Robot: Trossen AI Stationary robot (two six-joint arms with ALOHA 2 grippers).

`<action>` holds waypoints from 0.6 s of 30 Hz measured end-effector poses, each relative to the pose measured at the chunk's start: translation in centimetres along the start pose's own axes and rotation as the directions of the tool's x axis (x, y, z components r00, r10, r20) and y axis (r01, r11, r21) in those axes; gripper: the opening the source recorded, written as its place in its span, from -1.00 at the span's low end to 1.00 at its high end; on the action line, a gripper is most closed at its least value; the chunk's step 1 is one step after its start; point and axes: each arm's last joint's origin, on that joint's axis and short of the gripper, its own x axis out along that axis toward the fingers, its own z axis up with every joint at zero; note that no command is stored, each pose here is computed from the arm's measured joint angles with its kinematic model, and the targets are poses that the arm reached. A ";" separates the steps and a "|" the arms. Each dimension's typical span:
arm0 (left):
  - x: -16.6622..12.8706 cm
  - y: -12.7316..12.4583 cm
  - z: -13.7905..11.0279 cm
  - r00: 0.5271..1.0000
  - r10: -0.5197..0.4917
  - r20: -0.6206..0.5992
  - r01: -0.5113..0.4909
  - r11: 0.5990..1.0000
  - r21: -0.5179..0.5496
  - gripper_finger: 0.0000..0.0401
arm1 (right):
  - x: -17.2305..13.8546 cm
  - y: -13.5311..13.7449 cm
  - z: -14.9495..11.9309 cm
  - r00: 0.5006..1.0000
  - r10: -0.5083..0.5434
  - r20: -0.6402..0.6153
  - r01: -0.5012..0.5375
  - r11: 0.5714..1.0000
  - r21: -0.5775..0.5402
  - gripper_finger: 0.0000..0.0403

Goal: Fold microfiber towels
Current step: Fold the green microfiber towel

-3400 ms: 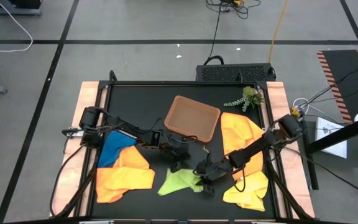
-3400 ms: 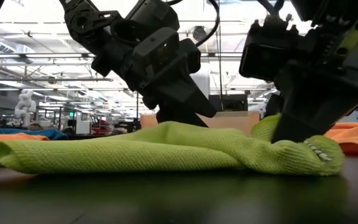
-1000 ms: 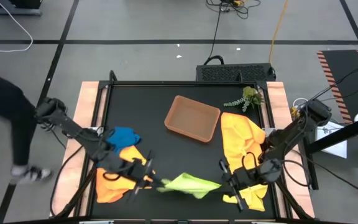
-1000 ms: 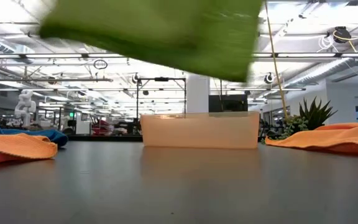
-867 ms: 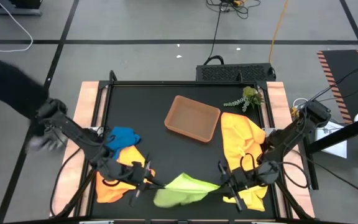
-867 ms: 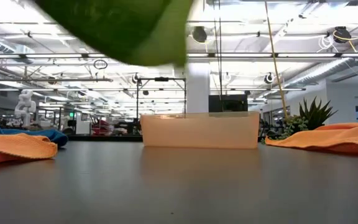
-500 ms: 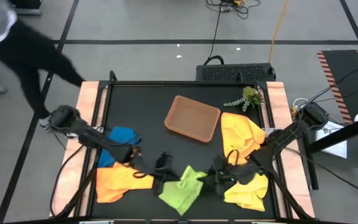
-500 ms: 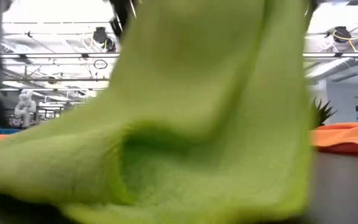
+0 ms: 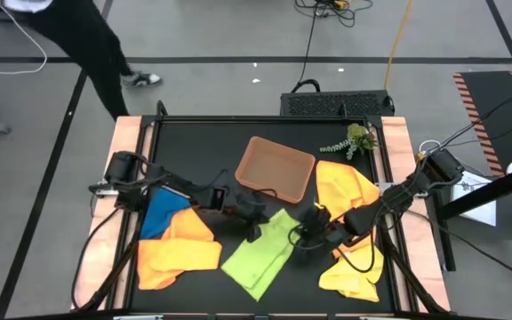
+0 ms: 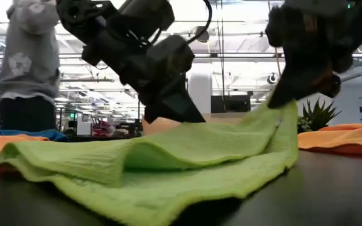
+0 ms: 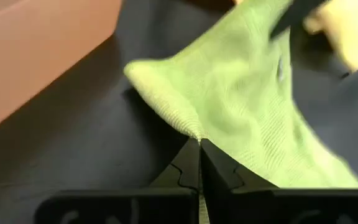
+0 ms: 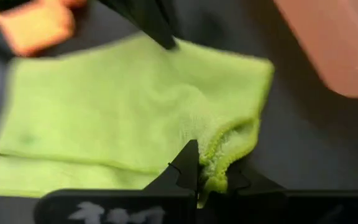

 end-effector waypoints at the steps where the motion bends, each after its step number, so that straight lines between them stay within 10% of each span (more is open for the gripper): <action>1: 0.0 0.2 0.0 1.000 -0.001 -0.009 0.001 1.000 0.013 -0.91 | 0.1 -0.3 -0.1 1.000 -0.016 -0.019 0.016 1.000 -0.006 -0.96; 18: -1.8 1.2 1.4 1.000 -0.007 -0.027 0.011 0.991 0.136 0.01 | 1.9 -4.2 -0.9 0.974 -0.068 -0.214 0.047 0.993 -0.105 -0.44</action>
